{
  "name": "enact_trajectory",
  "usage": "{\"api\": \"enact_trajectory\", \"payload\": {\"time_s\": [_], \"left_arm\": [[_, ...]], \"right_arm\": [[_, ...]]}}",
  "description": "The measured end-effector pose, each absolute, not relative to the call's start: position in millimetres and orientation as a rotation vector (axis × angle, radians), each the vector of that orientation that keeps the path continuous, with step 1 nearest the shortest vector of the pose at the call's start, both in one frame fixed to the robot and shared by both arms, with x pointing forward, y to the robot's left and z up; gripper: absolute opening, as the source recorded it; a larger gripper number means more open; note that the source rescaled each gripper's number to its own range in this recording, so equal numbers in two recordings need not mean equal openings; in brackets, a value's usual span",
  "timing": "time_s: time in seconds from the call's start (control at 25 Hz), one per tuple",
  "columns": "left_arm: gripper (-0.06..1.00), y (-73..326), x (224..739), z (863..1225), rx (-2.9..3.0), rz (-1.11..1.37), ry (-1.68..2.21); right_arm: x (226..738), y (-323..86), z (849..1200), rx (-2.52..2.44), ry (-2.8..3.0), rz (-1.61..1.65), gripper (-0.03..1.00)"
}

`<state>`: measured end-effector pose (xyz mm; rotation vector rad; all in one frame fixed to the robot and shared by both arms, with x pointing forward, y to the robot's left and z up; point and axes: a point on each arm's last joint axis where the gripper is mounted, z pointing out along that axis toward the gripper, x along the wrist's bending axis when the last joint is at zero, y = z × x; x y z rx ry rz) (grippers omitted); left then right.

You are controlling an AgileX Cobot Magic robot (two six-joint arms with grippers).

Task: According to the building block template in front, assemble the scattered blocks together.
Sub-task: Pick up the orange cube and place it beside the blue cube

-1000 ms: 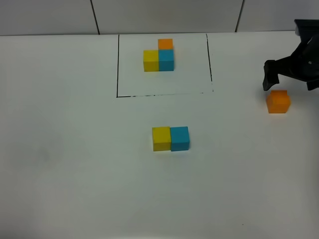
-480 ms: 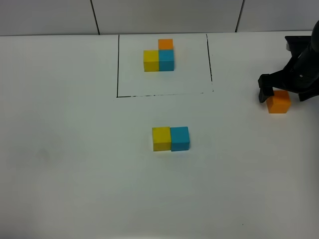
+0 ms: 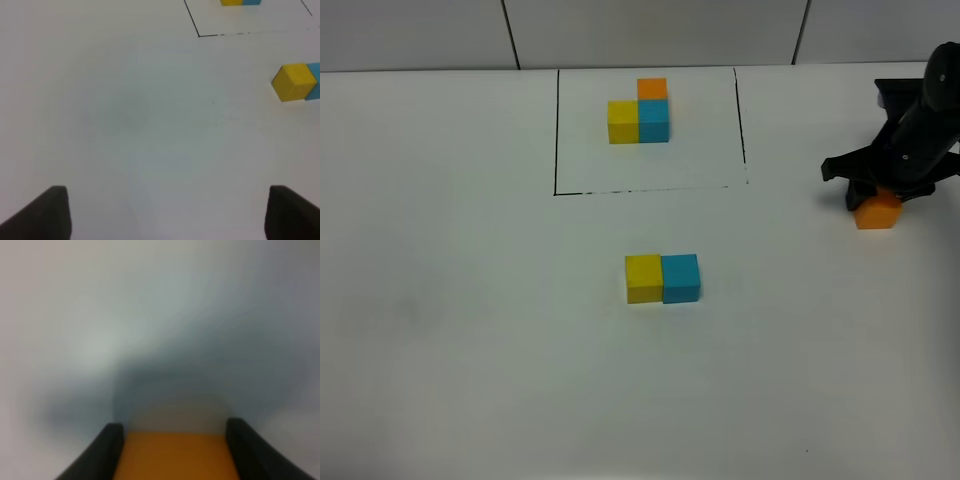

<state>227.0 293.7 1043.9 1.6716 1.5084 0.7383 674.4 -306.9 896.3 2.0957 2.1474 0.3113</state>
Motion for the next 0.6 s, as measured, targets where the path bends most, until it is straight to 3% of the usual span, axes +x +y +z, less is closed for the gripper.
{"api": "enact_trajectory", "payload": {"time_s": [0.36, 0.6], "left_arm": [[0.79, 294, 227, 1044, 1.672, 0.738, 1.508], [0.79, 294, 227, 1044, 1.672, 0.738, 1.508]], "right_arm": [[671, -189, 932, 2.035, 2.14, 0.359, 0.02], [660, -140, 941, 2.021, 2.103, 0.36, 0.02]]}}
